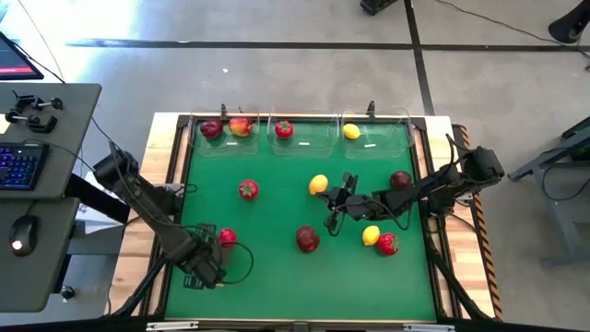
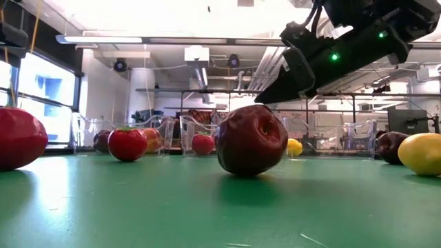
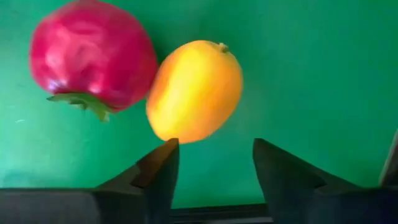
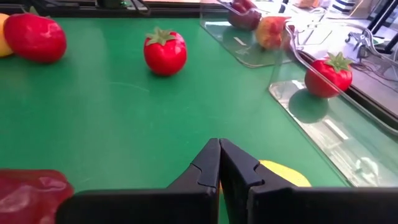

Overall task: Sort produce into baskets
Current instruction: Put the bottom left lemon into the right transparent bin

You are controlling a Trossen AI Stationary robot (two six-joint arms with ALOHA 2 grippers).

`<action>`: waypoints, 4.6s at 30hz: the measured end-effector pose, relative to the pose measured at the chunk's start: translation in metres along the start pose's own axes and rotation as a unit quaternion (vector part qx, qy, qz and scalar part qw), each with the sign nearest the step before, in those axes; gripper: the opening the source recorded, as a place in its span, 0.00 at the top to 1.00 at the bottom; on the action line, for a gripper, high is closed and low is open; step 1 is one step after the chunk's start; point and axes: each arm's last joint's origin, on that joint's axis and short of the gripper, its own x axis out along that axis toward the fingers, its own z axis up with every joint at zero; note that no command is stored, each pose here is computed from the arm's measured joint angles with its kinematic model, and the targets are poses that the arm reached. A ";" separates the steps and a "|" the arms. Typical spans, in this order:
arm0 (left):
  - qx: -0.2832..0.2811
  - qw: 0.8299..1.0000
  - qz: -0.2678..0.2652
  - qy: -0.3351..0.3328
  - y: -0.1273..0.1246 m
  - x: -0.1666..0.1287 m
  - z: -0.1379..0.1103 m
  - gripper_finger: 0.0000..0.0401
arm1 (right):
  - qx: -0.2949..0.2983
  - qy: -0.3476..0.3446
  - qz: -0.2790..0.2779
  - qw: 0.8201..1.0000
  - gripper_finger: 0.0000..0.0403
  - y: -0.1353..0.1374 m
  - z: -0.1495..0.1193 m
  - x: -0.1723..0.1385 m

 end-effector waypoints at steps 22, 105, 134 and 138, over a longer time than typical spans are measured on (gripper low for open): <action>0.078 0.995 0.063 -0.021 -0.007 0.010 -0.001 0.36 | 0.001 0.015 0.000 1.000 1.00 0.001 -0.003 -0.001; 0.116 0.870 0.074 -0.473 0.181 -0.027 0.093 0.52 | -0.021 -0.025 0.046 0.998 1.00 -0.007 0.008 0.007; 0.060 0.791 0.168 -0.585 0.242 -0.028 0.088 0.52 | -0.037 -0.109 -0.059 0.992 1.00 -0.056 0.031 0.026; 0.057 0.789 0.175 -0.586 0.245 -0.029 0.087 0.52 | -0.033 -0.117 -0.077 0.990 1.00 -0.062 0.033 0.027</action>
